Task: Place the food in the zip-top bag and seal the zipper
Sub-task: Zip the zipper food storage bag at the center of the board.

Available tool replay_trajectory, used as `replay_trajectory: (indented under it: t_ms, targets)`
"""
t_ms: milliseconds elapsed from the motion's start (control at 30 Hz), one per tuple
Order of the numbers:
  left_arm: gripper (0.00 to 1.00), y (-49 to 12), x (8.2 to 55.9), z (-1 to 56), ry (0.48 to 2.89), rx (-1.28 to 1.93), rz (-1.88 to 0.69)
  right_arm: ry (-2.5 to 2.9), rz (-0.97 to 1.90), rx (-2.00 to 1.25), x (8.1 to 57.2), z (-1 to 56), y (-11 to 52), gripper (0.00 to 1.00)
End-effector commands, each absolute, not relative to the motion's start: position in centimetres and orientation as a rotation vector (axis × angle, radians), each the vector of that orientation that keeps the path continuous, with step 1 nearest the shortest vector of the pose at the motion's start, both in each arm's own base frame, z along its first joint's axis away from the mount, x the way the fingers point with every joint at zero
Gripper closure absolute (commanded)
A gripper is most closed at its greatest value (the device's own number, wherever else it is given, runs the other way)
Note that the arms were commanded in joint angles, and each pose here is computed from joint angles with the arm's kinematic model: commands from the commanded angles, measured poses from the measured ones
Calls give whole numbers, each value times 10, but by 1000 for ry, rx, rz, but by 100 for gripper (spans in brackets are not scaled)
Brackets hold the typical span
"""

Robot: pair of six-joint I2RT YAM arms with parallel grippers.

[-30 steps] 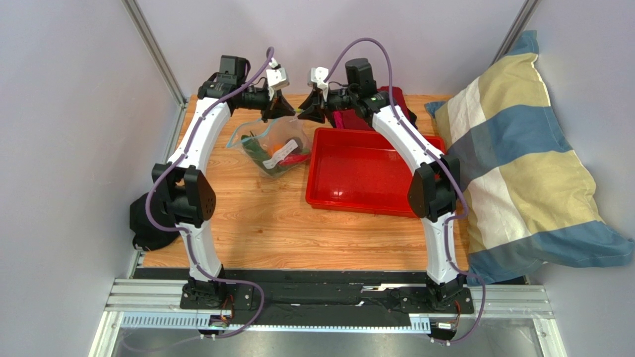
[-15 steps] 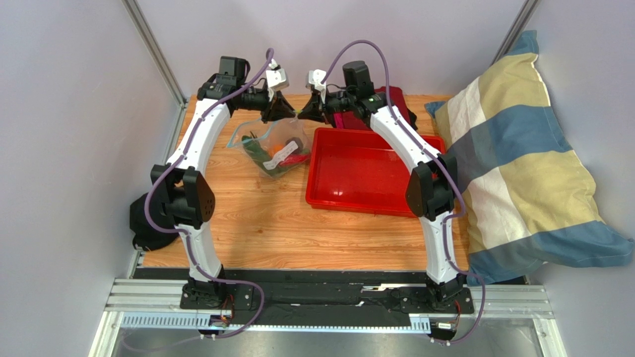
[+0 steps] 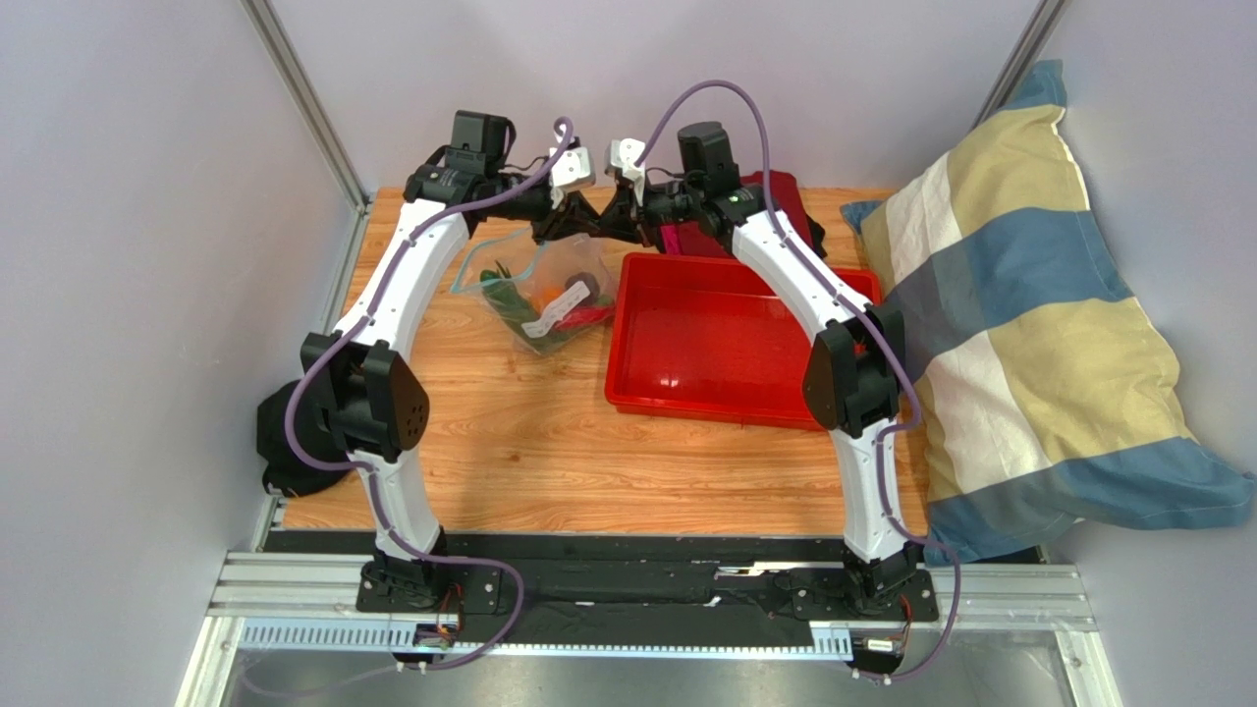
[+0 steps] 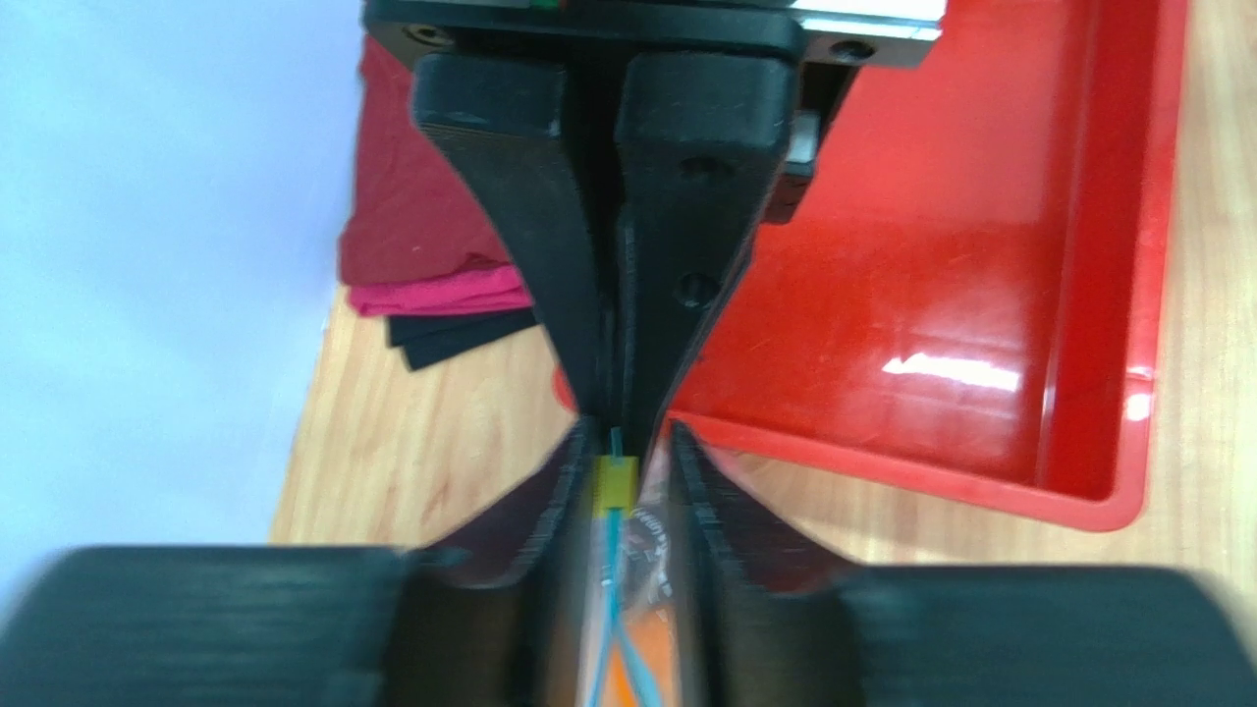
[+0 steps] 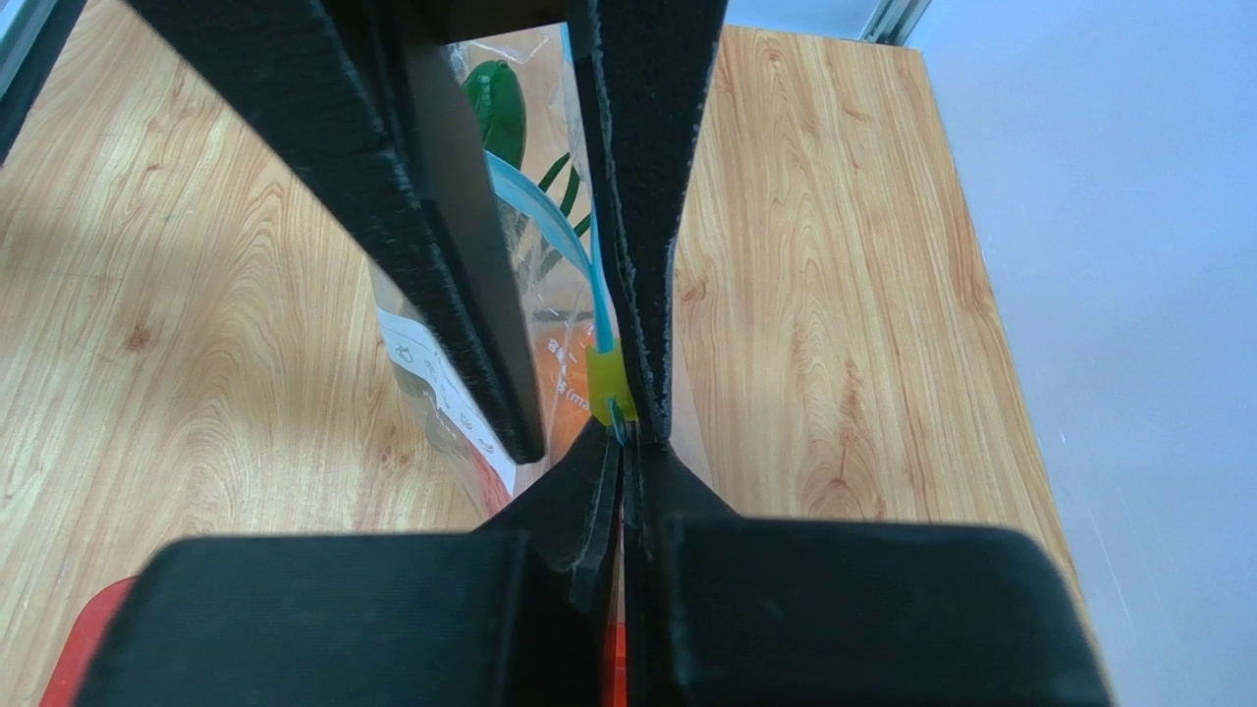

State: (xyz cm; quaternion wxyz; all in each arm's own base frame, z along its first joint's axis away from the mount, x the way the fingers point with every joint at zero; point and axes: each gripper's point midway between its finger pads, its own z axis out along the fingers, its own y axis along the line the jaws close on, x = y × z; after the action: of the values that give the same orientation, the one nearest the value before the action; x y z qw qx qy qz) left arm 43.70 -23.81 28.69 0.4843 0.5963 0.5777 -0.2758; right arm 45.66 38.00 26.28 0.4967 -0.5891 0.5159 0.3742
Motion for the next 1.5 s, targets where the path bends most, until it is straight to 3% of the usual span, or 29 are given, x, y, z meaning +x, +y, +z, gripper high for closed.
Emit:
replay_trajectory:
  t_ms: [0, 233, 500, 700, 833, 1467]
  targets:
    - [76, -241, 437, 311, 1325, 1468, -621, 1158, 873, -1427, 451, 291, 384, 100]
    - [76, -235, 436, 297, 1373, 1481, -618, 1163, 864, -1423, 452, 289, 381, 100]
    - [67, -234, 435, 293, 1384, 1490, -624, 1165, 864, -1416, 452, 291, 381, 100]
    - [81, -233, 437, 288, 1415, 1495, -629, 1163, 873, -1402, 453, 294, 381, 100]
    - [96, -230, 436, 285, 1438, 1503, -624, 1161, 868, -1395, 454, 295, 380, 100]
    - [100, -189, 434, 275, 1534, 1465, -622, 1193, 872, -1320, 465, 299, 366, 100]
